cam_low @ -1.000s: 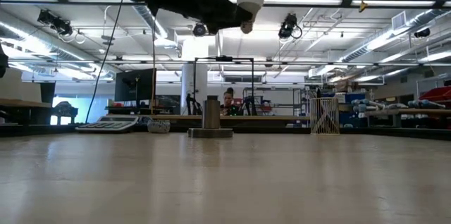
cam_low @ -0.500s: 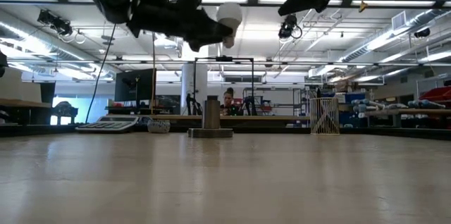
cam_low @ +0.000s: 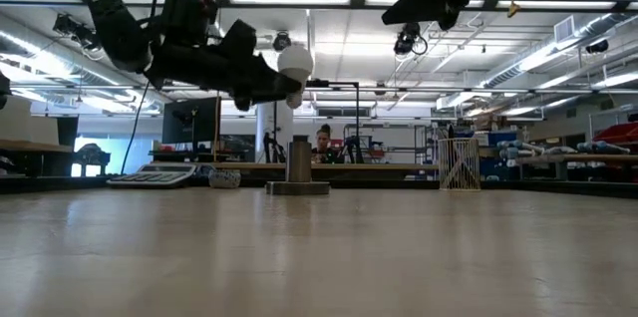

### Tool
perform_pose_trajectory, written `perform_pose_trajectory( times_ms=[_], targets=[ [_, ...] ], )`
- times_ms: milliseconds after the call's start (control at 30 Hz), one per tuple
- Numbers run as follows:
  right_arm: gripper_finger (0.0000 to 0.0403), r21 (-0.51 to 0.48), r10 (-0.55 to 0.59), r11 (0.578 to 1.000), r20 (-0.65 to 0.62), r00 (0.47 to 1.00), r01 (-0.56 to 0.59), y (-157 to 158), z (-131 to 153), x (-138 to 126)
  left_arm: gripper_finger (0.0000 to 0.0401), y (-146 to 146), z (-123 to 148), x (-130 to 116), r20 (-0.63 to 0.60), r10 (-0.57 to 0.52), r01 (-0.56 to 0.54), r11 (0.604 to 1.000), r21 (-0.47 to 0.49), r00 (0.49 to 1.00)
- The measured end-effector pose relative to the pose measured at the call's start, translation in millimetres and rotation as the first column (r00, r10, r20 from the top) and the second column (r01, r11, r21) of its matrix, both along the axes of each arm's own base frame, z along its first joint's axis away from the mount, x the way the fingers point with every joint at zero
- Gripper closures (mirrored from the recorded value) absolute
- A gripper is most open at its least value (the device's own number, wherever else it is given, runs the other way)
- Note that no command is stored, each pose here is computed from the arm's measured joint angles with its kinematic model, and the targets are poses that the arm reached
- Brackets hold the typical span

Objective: Screw lightbulb
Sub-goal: Insert the lightbulb into the lamp

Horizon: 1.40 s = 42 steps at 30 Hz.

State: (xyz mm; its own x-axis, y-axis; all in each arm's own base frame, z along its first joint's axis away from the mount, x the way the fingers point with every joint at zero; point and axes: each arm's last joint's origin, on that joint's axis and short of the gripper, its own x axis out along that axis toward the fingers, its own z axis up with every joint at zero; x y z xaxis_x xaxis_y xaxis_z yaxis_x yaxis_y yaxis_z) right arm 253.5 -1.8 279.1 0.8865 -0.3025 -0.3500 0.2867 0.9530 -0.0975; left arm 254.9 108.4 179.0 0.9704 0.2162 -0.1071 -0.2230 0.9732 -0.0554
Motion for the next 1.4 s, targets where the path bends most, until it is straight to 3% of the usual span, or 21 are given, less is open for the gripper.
perform_pose_trajectory(
  times_ms=[167,633,867,1100,1400],
  targets=[
    [0.0401,0.002,0.0,1.0,0.056,0.998,0.0,0.0,-9.6,-0.3,0.0275,1.4,-14.7,3.7,-0.007,0.031,-0.031,0.999,-0.009,0.999],
    [0.04,0.008,-0.003,1.0,0.065,0.998,0.002,0.0,-12.3,-0.7,0.0275,9.5,-51.9,18.8,-0.079,0.07,-0.076,0.994,-0.074,0.994],
    [0.04,0.007,-0.003,1.0,0.062,0.998,0.002,0.0,-12.5,-0.8,0.0275,9.7,-62.5,25.8,-0.039,0.061,-0.065,0.991,-0.118,0.997],
    [0.0399,0.005,-0.002,1.0,0.054,0.999,0.002,0.0,-13.1,-1.0,0.0275,-9.2,-64.1,34.1,-0.014,0.028,-0.029,0.988,-0.153,1.0],
    [0.0399,0.029,0.006,1.0,0.067,0.998,-0.008,4.2,-12.6,-0.8,0.0275,-33.8,-64.9,41.5,-0.033,0.042,-0.045,0.994,-0.104,0.999]
  ],
)
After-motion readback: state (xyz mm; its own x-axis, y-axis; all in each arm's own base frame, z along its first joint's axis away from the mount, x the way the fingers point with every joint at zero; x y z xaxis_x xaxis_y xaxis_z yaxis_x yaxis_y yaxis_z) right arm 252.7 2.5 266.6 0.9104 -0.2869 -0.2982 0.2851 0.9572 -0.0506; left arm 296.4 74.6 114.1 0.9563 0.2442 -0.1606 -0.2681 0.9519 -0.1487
